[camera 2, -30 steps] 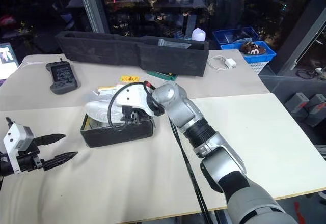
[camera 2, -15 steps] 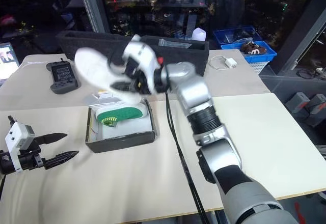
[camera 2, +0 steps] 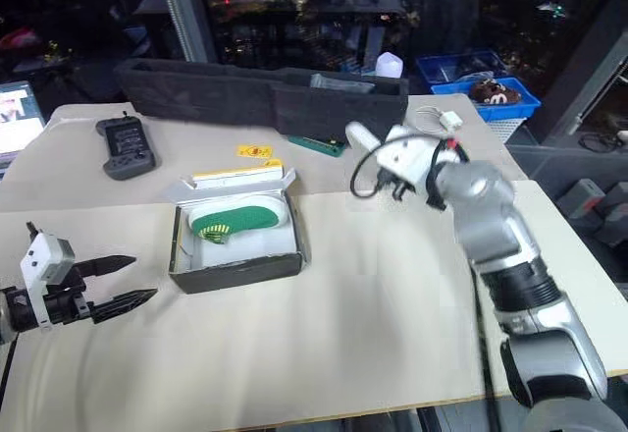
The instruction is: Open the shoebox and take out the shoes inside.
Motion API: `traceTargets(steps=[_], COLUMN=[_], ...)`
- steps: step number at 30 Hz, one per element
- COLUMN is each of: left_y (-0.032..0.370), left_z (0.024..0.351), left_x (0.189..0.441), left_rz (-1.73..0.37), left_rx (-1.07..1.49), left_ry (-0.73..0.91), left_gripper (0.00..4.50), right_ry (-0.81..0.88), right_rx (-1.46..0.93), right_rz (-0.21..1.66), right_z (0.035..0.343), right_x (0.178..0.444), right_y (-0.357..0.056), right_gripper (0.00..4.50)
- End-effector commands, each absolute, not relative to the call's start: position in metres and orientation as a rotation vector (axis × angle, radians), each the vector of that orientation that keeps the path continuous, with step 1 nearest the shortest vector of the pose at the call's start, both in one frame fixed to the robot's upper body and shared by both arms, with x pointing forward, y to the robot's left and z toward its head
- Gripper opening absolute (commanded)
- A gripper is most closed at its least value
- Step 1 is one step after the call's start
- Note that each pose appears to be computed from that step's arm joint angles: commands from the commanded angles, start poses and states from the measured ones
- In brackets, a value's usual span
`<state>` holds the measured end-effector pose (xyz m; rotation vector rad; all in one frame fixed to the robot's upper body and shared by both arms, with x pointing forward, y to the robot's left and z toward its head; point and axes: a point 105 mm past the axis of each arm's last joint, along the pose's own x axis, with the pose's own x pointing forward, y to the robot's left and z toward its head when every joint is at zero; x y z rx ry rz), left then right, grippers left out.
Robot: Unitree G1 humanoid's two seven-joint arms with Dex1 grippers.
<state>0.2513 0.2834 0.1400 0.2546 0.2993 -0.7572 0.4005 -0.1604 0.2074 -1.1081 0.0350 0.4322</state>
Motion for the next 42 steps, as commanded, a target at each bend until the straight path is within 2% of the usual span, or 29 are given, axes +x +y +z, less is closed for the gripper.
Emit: traceTargets(steps=[1, 4, 7, 11, 14, 17, 23, 26, 28, 34, 39, 42], left_y=[0.284, 0.285, 0.285, 0.285, 0.285, 0.286, 0.286, 0.287, 0.286, 0.285, 0.285, 0.285], left_z=[0.148, 0.149, 0.149, 0.15, 0.151, 0.15, 0.151, 0.151, 0.151, 0.151, 0.151, 0.151], left_x=[0.254, 0.256, 0.256, 0.257, 0.257, 0.257, 0.257, 0.257, 0.258, 0.261, 0.261, 0.262], left_rz=[-0.763, -0.762, -0.762, -0.761, -0.761, -0.757, -0.756, -0.758, -0.761, -0.768, -0.77, -0.771], left_rx=[0.293, 0.295, 0.298, 0.299, 0.299, 0.301, 0.3, 0.302, 0.302, 0.303, 0.304, 0.304], left_ry=[0.281, 0.278, 0.278, 0.274, 0.273, 0.276, 0.273, 0.275, 0.274, 0.273, 0.273, 0.274], left_gripper=[4.5, 4.5, 4.5, 4.5, 4.5, 4.5, 4.5, 4.5, 4.5, 4.5, 4.5, 4.5], right_ry=[-0.169, -0.185, -0.185, -0.126, -0.09, -0.032, -0.029, 0.061, 0.119, 0.109, -0.132, -0.222], right_rx=[-1.337, -1.416, -1.481, -1.474, -1.461, -1.413, -1.431, -1.356, -1.315, -1.135, -0.716, -0.63], right_rz=[0.264, 0.238, 0.287, 0.392, 0.426, 0.448, 0.422, 0.452, 0.541, 0.675, 0.917, 1.046], right_z=[0.227, 0.207, 0.183, 0.143, 0.126, 0.111, 0.117, 0.117, 0.115, 0.141, 0.24, 0.273], right_x=[0.403, 0.404, 0.401, 0.396, 0.395, 0.396, 0.397, 0.391, 0.379, 0.357, 0.347, 0.342], right_y=[-0.165, -0.173, -0.171, -0.167, -0.167, -0.171, -0.177, -0.187, -0.187, -0.171, -0.104, -0.067], right_gripper=[1.7, 1.7, 1.7, 1.7, 1.7, 2.41, 4.45, 4.48, 4.48, 4.48, 4.48, 4.48])
